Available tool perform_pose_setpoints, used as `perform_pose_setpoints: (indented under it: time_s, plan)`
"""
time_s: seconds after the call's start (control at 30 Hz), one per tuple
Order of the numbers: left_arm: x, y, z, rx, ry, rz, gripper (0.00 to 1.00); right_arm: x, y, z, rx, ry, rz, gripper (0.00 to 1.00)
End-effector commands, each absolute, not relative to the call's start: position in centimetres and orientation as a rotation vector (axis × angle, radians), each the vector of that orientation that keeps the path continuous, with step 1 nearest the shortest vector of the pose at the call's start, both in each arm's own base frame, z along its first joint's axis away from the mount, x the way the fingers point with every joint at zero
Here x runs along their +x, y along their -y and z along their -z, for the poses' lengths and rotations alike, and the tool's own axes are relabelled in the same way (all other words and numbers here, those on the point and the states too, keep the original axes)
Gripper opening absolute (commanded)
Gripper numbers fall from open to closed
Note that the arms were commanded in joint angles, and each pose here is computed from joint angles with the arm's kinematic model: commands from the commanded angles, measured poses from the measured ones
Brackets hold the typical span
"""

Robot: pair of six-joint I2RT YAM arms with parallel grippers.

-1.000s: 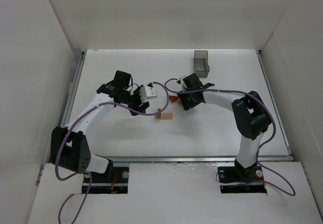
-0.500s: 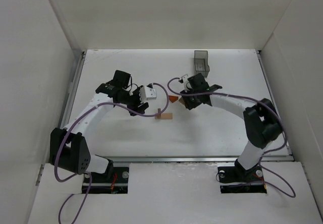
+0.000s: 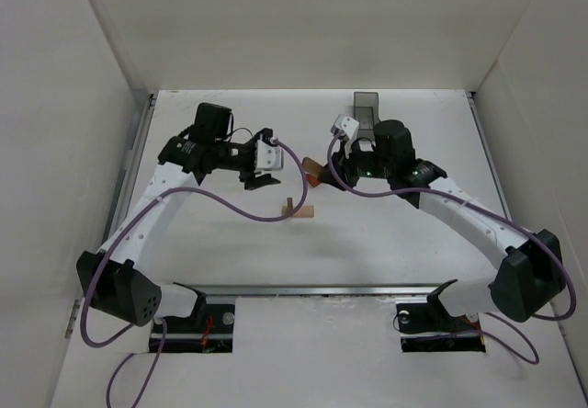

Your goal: Build the wood block tower

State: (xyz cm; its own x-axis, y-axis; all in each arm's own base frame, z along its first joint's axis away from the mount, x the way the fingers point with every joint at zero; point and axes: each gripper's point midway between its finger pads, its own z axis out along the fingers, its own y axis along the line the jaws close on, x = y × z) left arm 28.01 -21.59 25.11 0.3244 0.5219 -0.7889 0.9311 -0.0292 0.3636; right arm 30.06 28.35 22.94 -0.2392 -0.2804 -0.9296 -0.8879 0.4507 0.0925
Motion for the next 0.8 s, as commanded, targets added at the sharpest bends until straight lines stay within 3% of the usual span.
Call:
perform_pose_setpoints:
  time_s: [0.0,0.43,0.77]
  plan:
    - [26.5,24.0,-29.0,1.683,-1.107,0.686,0.61,28.4,-29.9,-26.8,-1.109,-1.551,-0.891,0.00]
    - [25.1,27.4,-28.4,1.762,-1.111,0.841,0.61,27.6,-30.7,-27.9,-1.121,-1.514,-0.862,0.00]
    - [25.0,27.4,-28.0,1.743,-1.157,0.866,0.45,27.8,-30.5,-27.8,-1.109,-1.523,-0.844,0.00]
